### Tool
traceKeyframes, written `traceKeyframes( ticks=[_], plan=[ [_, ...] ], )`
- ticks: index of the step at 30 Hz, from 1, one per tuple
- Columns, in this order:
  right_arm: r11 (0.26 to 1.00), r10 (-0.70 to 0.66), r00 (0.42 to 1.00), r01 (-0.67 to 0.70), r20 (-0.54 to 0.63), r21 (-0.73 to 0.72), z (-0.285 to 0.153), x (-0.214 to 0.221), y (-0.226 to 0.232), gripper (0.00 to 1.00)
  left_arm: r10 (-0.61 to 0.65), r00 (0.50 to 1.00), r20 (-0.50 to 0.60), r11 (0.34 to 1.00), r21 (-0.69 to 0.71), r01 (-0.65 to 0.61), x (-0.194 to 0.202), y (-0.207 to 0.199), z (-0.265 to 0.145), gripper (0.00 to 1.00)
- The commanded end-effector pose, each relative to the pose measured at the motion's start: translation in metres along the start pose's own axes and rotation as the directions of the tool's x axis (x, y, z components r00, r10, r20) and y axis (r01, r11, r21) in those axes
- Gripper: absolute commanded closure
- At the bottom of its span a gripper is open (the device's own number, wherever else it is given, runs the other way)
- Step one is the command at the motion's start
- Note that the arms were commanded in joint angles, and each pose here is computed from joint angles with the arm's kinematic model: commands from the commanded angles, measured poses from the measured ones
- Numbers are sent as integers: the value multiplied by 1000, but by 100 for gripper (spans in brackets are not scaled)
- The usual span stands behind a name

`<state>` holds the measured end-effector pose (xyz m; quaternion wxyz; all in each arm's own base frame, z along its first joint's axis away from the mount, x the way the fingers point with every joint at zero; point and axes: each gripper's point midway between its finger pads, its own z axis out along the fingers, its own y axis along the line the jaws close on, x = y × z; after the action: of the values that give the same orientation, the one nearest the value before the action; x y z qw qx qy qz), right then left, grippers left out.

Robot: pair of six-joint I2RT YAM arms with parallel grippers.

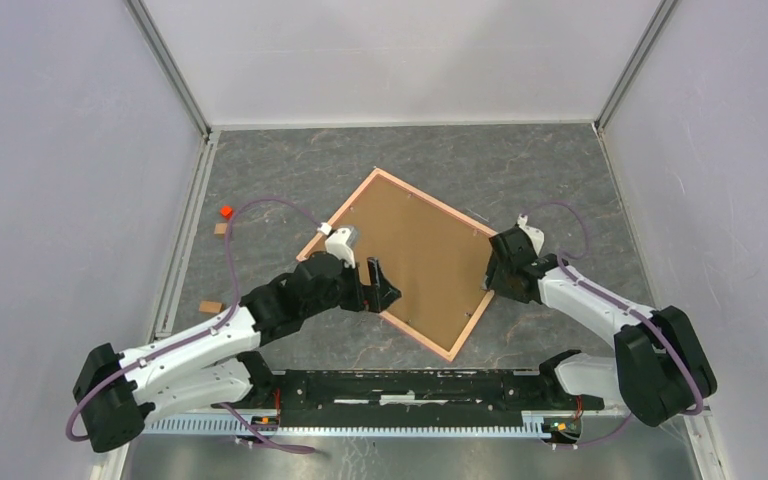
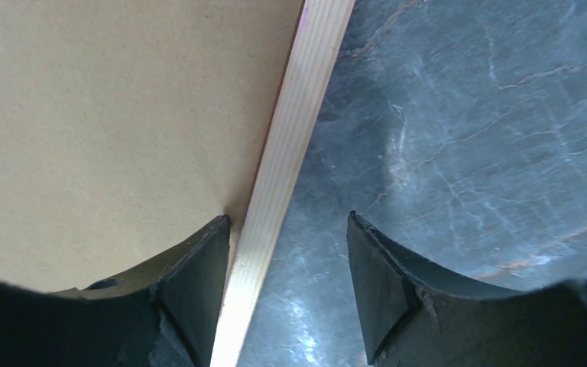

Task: Put the photo into the frame

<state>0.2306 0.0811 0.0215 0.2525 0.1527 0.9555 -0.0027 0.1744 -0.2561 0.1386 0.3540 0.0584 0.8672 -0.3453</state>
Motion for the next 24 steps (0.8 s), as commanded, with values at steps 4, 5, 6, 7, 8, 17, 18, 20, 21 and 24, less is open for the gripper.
traceKeyframes(
  ticks=[4, 5, 6, 7, 8, 17, 18, 20, 21, 24],
  plan=[
    [980, 195, 981, -194, 16, -34, 5, 1, 11, 54, 209, 970, -123, 966, 180, -185, 1, -53, 11, 0],
    [977, 211, 977, -210, 23, -43, 3, -2, 12, 61, 243, 959, -143, 959, 184, -216, 6, -59, 12, 0],
    [973, 227, 973, -224, 35, -60, -1, -6, 15, 70, 285, 945, -161, 951, 174, -257, 13, -62, 16, 0],
    [966, 250, 967, -246, 44, -77, -6, -11, 17, 76, 320, 934, -160, 941, 166, -294, 15, -67, 18, 0],
    [959, 271, 961, -265, 58, -99, -12, -17, 21, 84, 363, 917, -167, 926, 171, -336, 22, -74, 21, 0],
    [890, 369, 928, -336, 55, -309, -68, -62, 64, 100, 703, 699, -133, 710, 202, -675, 63, -135, 32, 0],
    [880, 377, 925, -340, 51, -331, -73, -65, 68, 100, 747, 651, -138, 665, 203, -719, 71, -138, 32, 0],
    [855, 405, 913, -360, 48, -373, -80, -69, 74, 100, 821, 555, -137, 571, 186, -799, 82, -146, 30, 0],
    [841, 420, 906, -368, 49, -397, -84, -72, 77, 100, 856, 498, -141, 516, 163, -841, 86, -148, 31, 0],
    [801, 475, 878, -406, 54, -440, -93, -78, 79, 100, 924, 339, -178, 352, 47, -935, 93, -145, 36, 0]
  ],
)
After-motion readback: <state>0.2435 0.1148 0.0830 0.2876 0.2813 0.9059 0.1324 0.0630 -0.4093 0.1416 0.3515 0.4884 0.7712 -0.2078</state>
